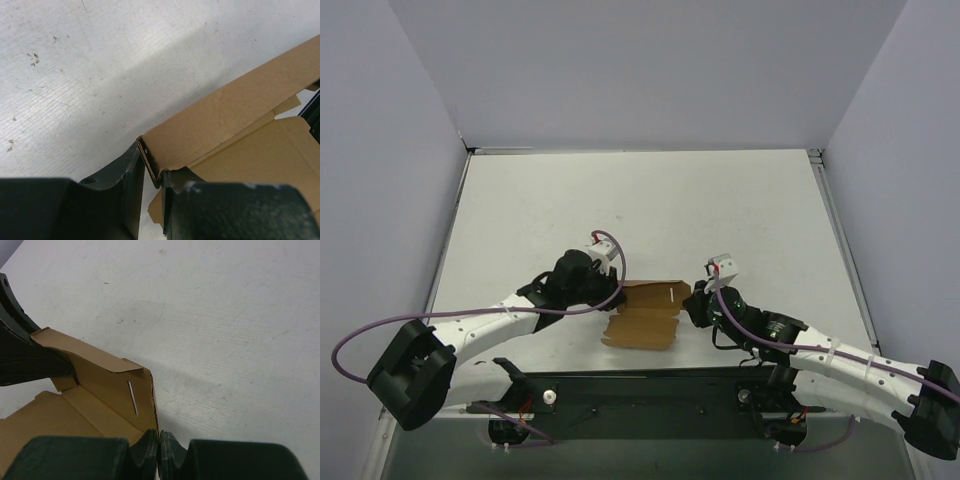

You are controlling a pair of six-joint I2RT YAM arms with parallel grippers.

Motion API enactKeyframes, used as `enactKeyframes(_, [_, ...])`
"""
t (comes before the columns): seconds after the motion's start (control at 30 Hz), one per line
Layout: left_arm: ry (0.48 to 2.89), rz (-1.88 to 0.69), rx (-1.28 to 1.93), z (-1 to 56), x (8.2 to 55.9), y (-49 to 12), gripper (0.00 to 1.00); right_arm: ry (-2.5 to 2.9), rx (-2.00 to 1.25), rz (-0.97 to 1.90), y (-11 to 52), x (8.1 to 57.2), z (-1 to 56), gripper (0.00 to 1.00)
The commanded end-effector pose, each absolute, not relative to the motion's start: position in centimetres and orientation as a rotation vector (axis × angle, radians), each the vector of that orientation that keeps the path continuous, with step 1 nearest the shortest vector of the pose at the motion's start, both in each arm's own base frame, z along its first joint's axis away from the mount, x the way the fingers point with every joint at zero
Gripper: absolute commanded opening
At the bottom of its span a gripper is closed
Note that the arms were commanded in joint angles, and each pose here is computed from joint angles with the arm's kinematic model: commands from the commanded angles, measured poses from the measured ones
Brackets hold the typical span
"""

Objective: Fold the paper box

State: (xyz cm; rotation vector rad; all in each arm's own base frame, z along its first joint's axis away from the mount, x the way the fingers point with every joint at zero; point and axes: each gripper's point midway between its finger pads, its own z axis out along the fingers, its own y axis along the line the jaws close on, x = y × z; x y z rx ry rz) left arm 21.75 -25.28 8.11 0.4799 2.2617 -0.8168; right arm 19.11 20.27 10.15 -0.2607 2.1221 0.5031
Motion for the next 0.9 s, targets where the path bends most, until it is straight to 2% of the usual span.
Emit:
enactKeyframes(0.0, [2.305,-0.633,0.405,8.2,23.3,-23.3,0.00,2.026,-0.141,0.374,18.4,20.8,13.3,0.00])
enactKeyframes(0.4, [2.419,-0.217,0.384,5.9,23.8,-19.7,0.00,1.968,-0.131,0.134,17.1,20.4,15.7,0.00])
enactKeyframes(0.7, [2.426,-0.138,0.392,5.9,23.7,-19.5,0.00,1.947,-0.125,0.131,16.5,20.1,16.5,0.00])
enactKeyframes(0.87, [2.471,0.044,0.321,5.0,23.9,-17.2,0.00,1.942,-0.116,0.140,16.8,19.9,16.5,0.00])
